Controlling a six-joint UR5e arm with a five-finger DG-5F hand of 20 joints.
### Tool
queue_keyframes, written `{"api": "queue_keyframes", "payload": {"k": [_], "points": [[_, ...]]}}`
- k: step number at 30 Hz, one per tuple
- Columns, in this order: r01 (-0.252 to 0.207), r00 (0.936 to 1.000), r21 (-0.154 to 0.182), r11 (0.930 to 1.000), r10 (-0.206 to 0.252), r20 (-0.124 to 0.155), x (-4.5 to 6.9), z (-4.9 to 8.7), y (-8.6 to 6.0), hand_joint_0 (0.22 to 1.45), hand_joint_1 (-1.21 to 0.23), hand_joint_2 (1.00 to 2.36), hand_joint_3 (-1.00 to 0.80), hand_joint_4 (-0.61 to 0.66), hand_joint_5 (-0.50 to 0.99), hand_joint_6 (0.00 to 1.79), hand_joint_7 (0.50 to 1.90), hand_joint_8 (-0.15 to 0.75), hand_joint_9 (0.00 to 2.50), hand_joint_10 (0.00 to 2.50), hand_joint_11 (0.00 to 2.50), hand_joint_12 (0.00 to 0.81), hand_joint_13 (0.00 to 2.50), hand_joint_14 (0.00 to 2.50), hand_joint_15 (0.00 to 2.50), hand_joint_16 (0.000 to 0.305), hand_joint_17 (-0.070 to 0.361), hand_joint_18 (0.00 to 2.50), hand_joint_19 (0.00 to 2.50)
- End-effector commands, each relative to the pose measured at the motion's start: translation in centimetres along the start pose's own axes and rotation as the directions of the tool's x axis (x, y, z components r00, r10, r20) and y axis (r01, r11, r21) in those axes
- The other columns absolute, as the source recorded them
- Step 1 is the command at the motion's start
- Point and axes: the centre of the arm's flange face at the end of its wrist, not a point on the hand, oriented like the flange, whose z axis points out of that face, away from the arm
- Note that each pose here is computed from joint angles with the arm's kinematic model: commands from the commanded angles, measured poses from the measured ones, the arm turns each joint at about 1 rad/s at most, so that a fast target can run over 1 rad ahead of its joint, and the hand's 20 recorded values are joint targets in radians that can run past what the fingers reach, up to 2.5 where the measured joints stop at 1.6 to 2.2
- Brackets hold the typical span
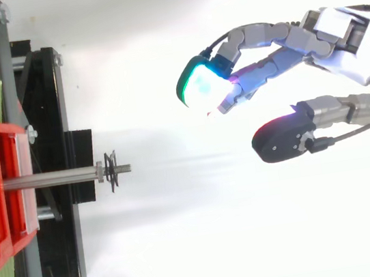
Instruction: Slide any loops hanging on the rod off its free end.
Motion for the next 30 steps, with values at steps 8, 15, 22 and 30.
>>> {"api": "queue_keyframes", "payload": {"k": [8,15,22,30], "points": [[0.002,1.0000,0.031,0.9995,-0.002,-0.001,1.6,0.2,-4.1,0.59,-0.61,1.01,-0.34,0.39,-0.14,0.50,0.97,0.360,0.91,0.01,0.34,0.394,0.85,0.01,0.22,0.064,0.144,0.90,0.45],[-0.115,0.9934,0.027,0.9930,0.114,0.007,3.8,2.9,-6.7,0.59,-0.61,1.01,-0.34,0.39,-0.14,0.50,0.98,0.361,0.92,0.01,0.35,0.395,0.85,0.01,0.22,0.064,0.145,0.90,0.44],[-0.119,0.9929,0.021,0.9927,0.119,0.003,4.8,4.0,-8.5,0.59,-0.61,1.01,-0.34,0.39,-0.14,0.50,0.99,0.360,0.92,0.01,0.35,0.395,0.85,0.01,0.22,0.064,0.144,0.90,0.45],[-0.164,0.9864,-0.067,0.9842,0.164,-0.007,6.4,5.7,-9.4,0.59,-0.61,1.01,-0.33,0.39,-0.14,0.50,1.01,0.360,0.92,0.01,0.35,0.395,0.85,0.01,0.22,0.064,0.144,0.91,0.44]]}}
